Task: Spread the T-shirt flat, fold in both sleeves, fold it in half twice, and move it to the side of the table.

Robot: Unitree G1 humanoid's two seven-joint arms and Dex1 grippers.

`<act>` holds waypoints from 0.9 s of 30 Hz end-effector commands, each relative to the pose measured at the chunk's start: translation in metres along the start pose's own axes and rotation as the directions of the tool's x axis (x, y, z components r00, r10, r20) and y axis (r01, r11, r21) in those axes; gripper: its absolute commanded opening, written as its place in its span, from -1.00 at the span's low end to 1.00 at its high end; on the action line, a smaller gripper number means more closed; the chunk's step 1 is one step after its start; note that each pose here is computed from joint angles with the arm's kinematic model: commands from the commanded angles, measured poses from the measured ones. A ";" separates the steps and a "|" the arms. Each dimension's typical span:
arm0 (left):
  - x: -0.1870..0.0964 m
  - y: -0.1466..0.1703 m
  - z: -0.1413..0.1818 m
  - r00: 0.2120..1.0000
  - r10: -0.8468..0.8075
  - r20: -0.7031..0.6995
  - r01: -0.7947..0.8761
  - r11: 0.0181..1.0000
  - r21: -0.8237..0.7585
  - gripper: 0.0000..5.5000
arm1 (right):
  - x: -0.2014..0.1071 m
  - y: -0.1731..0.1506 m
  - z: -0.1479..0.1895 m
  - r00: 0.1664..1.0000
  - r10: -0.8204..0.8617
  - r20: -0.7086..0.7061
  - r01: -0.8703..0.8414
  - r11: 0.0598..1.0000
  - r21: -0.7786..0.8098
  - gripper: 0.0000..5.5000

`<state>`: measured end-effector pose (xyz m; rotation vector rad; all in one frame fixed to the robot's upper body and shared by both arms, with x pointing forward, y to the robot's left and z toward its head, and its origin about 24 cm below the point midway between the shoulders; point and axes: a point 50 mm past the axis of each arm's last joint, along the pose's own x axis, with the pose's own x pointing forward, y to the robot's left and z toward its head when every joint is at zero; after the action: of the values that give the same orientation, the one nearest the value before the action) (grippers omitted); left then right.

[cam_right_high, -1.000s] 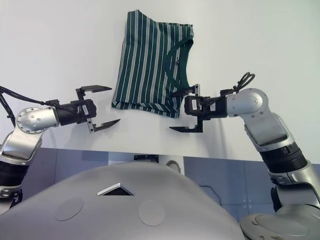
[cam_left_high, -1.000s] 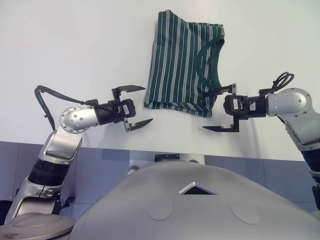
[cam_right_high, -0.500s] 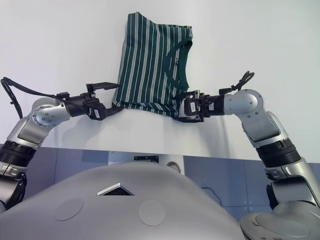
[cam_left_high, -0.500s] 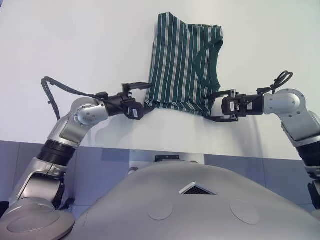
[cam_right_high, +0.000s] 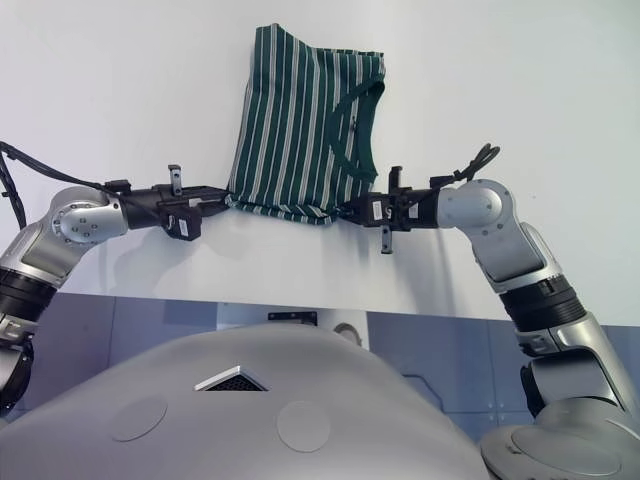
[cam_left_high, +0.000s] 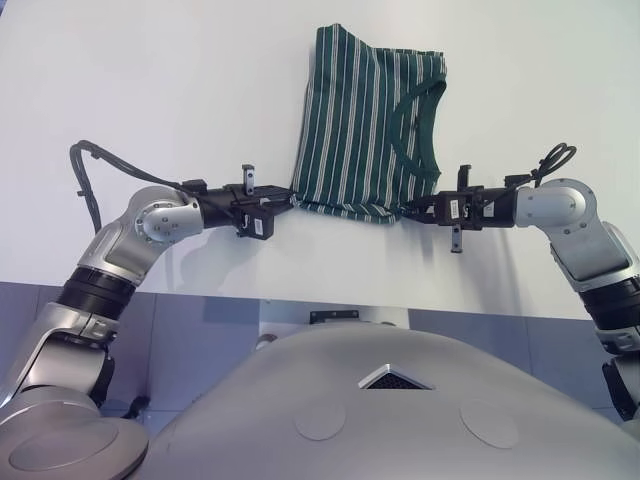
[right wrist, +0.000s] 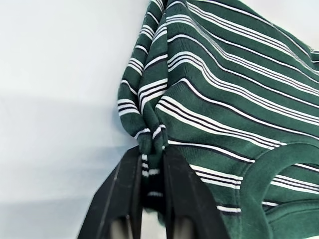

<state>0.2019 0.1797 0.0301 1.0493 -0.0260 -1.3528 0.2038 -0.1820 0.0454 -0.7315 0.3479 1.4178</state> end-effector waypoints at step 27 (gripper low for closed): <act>-0.010 0.093 -0.043 0.879 0.459 -0.132 -0.465 0.759 -0.456 -1.00 | -0.002 -0.103 0.008 0.896 -0.441 -0.053 0.432 0.893 -0.127 -0.88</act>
<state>0.2804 0.1986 0.0692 0.5110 0.0636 -0.8997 0.2901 -0.1703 0.0782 -0.8213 0.1397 1.0494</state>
